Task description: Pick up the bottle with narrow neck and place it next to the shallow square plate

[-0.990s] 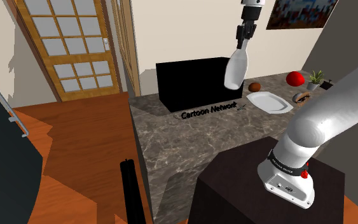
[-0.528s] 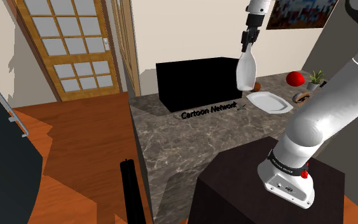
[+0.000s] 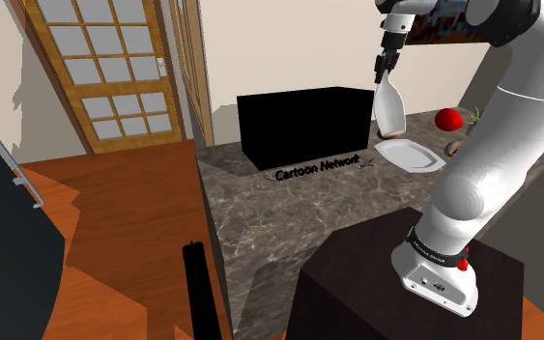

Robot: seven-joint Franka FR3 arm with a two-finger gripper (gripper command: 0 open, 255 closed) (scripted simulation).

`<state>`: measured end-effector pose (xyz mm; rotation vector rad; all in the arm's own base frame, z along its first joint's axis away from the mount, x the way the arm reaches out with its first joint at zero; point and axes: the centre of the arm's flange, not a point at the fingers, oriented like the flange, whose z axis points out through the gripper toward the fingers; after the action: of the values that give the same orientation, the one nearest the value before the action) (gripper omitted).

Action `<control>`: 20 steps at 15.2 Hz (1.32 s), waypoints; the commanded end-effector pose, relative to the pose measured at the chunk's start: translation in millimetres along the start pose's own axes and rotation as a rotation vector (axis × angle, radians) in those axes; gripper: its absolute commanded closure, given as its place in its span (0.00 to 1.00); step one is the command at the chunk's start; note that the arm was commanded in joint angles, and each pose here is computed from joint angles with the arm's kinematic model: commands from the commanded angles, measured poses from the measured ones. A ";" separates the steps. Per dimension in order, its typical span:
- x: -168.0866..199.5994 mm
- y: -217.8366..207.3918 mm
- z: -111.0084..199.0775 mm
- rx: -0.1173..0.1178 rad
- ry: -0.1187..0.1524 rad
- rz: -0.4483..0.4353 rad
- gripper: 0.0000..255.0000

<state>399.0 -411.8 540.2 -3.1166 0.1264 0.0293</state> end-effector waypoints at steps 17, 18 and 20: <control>10.3 55.1 92.2 -0.002 0.001 -0.003 1.00; 10.4 55.3 97.5 -0.002 0.001 -0.003 1.00; 10.5 55.3 101.0 -0.002 0.001 -0.003 1.00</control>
<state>403.1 -465.4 439.3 -3.1178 0.1222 0.0291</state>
